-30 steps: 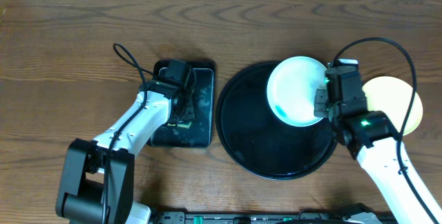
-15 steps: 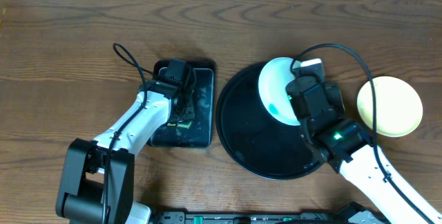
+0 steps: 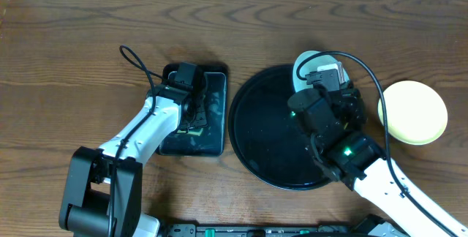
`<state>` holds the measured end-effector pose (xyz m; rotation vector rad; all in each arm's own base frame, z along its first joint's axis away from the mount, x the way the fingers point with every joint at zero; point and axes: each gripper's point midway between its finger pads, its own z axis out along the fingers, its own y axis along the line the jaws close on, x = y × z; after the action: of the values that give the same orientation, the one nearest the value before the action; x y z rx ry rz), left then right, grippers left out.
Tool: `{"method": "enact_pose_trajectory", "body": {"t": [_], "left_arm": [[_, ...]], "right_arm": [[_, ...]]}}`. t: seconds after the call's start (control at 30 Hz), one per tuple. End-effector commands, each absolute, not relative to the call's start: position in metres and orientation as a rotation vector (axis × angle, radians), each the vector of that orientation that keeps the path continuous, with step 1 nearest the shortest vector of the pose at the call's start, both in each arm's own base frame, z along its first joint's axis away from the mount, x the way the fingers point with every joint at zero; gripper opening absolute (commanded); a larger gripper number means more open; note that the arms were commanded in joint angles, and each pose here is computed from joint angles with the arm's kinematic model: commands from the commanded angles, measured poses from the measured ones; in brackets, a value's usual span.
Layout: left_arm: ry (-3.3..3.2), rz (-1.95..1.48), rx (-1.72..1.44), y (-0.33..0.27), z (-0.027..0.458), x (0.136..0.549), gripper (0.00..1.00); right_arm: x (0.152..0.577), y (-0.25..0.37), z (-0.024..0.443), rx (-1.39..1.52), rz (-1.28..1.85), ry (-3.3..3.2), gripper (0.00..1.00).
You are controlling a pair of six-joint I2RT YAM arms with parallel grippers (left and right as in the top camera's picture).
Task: Clean dirty plates on tray and stack at the side
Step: 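Carry the pale green plate right toward the yellow plate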
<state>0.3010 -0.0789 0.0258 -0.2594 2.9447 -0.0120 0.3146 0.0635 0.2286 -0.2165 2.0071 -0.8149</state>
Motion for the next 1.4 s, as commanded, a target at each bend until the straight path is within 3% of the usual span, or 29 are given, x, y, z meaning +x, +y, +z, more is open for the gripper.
{"method": "enact_pose_trajectory", "body": {"t": [0.0,0.87,1.13,1.37], "left_arm": [[2.945,-0.008,-0.271,-0.077,0.026,0.299,0.6],[2.945,-0.008,-0.271,-0.077,0.026,0.298,0.6],[2.946,-0.007,-0.272,-0.077,0.026,0.298,0.6],[2.946,-0.007,-0.272,-0.077,0.026,0.298,0.6]], "right_arm": [[0.308,0.06,0.246,-0.173,-0.895,1.933,0.01],[0.318,0.082,0.216,-0.281,-0.945,1.963,0.01],[0.335,0.074,0.183,-0.1,-0.619,2.14,0.01],[0.341,0.018,0.151,0.318,-0.395,2.298,0.01]]}}
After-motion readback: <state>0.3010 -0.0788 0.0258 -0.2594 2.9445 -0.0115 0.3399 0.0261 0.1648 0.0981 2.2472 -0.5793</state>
